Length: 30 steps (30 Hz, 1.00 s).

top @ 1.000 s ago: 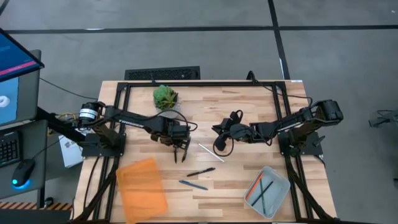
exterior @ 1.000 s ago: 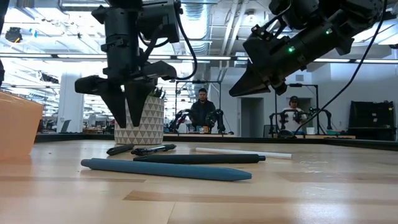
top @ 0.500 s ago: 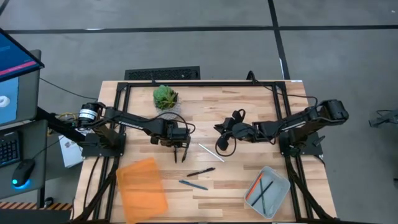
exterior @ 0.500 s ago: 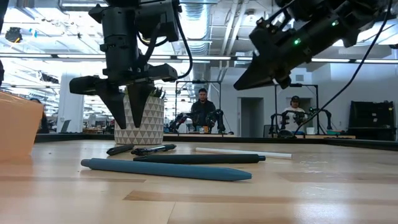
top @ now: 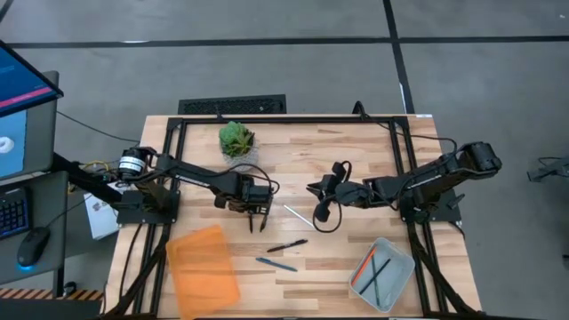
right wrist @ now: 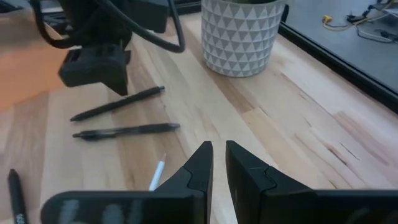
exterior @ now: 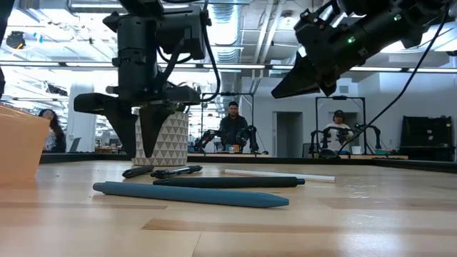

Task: Sort pens & pencils
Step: Put the black pen into the orange bin

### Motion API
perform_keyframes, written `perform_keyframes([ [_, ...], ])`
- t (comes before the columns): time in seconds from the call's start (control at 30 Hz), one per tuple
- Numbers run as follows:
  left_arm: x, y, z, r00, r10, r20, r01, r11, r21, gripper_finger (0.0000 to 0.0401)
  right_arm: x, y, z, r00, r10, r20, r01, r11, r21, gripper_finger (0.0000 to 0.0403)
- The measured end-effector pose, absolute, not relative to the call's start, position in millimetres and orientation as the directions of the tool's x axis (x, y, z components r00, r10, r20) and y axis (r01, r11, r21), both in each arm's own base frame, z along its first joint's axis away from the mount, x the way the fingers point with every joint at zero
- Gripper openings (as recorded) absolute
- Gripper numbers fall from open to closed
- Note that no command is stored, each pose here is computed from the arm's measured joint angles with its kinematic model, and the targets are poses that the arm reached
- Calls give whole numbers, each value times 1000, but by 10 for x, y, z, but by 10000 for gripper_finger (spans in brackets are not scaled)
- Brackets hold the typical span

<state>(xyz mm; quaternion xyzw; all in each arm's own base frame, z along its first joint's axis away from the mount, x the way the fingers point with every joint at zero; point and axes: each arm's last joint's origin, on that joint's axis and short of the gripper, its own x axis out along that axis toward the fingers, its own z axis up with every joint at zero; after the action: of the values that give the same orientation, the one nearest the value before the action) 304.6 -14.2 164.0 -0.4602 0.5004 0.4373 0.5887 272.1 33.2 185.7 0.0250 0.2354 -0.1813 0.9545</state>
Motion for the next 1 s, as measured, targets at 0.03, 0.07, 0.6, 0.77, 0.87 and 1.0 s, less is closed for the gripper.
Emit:
perform_keyframes([
  [0.03,3050,-142,1642,122,57,-991,-975,196,-108,114,2720,329,1857,821,-342,-457,365,930,-42,67],
  [0.07,3057,-141,1643,129,60,-990,-974,197,-115,114,2719,327,1855,819,-345,-458,367,929,-44,67],
  [0.6,3125,-193,1562,158,132,-979,-973,191,-131,114,2712,322,1840,811,-347,-471,367,929,-52,67],
  [0.77,3098,-200,1560,133,156,-979,-976,195,-101,114,2712,322,1840,811,-347,-471,367,929,-53,67],
  [0.87,3100,-200,1560,134,157,-978,-975,195,-102,114,2712,322,1840,811,-347,-471,367,929,-53,67],
  [1.0,3100,-198,1560,134,162,-978,-976,195,-102,114,2712,322,1840,811,-347,-471,367,929,-52,67],
])
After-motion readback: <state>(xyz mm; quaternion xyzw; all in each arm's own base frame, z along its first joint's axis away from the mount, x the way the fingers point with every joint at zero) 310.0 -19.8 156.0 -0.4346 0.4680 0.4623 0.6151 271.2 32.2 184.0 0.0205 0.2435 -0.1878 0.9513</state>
